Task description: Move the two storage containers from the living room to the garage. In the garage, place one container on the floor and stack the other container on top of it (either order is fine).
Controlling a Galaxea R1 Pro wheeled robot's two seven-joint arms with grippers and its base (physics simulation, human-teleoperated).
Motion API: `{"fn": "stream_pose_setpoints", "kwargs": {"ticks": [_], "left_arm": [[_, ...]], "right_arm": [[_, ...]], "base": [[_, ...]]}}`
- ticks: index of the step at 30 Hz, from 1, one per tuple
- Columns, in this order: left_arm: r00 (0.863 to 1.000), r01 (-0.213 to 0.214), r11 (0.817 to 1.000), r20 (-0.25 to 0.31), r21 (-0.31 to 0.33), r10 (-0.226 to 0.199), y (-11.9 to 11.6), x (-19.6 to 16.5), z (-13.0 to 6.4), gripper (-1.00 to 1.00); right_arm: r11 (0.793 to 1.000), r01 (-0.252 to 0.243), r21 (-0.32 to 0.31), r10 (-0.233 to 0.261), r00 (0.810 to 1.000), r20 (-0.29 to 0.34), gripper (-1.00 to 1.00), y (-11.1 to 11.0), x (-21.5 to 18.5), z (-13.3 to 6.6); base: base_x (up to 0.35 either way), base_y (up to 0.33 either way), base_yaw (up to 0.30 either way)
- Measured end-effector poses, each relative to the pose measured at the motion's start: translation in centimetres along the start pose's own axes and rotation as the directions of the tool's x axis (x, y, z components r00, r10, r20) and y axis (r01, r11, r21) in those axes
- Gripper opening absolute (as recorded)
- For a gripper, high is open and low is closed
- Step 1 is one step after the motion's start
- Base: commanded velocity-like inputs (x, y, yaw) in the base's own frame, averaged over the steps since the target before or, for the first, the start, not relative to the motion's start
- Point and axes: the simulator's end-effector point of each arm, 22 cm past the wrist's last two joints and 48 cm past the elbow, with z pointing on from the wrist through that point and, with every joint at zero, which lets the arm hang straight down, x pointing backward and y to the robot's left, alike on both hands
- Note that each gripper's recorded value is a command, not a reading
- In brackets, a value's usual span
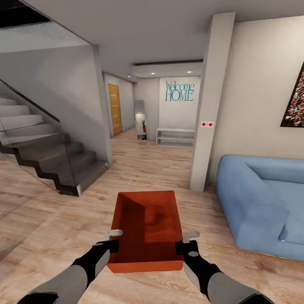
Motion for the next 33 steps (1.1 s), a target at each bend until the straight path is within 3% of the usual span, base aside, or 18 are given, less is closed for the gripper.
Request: {"fn": "stream_pose_setpoints", "kwargs": {"ticks": [33], "left_arm": [[1.0,0.0,1.0,0.0,0.0,0.0,0.01,0.01,0.0,-1.0]], "right_arm": [[1.0,0.0,-0.001,0.0,1.0,-0.001,-1.0,0.01,0.01,0.0]], "base": [[0.322,0.0,0.0]]}}
